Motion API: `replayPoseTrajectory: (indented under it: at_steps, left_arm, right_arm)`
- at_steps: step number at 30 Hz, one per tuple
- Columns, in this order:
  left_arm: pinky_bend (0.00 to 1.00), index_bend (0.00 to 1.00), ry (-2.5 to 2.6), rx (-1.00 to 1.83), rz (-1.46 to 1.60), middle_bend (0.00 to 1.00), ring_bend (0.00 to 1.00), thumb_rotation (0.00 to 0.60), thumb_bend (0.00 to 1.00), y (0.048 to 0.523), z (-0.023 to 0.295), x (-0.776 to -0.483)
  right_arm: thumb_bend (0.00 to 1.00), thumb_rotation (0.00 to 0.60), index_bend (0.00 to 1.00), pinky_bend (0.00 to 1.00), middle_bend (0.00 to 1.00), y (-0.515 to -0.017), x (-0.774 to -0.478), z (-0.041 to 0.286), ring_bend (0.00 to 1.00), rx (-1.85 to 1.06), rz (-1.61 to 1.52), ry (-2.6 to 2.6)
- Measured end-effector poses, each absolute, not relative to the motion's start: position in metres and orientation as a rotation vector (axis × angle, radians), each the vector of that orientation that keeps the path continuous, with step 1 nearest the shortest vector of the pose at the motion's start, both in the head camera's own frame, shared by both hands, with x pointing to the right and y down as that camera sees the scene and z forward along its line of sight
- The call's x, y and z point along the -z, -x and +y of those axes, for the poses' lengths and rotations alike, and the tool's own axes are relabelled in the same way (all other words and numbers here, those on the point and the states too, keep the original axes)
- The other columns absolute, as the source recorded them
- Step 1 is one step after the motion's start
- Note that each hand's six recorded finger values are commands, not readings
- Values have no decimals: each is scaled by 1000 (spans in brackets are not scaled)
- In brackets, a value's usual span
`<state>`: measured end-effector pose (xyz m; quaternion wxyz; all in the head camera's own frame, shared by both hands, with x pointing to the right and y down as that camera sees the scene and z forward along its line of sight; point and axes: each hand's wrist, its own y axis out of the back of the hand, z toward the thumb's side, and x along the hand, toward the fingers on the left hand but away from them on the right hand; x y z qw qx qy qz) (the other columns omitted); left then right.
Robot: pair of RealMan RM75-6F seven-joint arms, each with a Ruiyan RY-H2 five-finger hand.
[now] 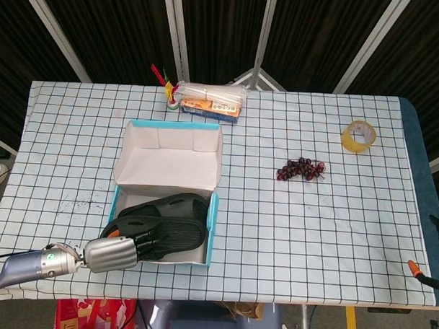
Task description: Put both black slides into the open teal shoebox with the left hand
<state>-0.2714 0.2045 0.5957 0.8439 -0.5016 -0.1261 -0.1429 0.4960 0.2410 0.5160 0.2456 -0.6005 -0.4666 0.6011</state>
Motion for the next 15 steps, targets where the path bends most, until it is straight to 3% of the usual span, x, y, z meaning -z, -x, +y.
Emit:
replayPoseTrajectory:
  at_steps: [15]
  left_arm:
    - [161, 469, 1136, 342, -280, 396, 20, 600, 364, 254, 202, -630]
  right_arm:
    - [307, 600, 31, 127, 113, -496, -521, 240, 186, -1660, -1259, 1642]
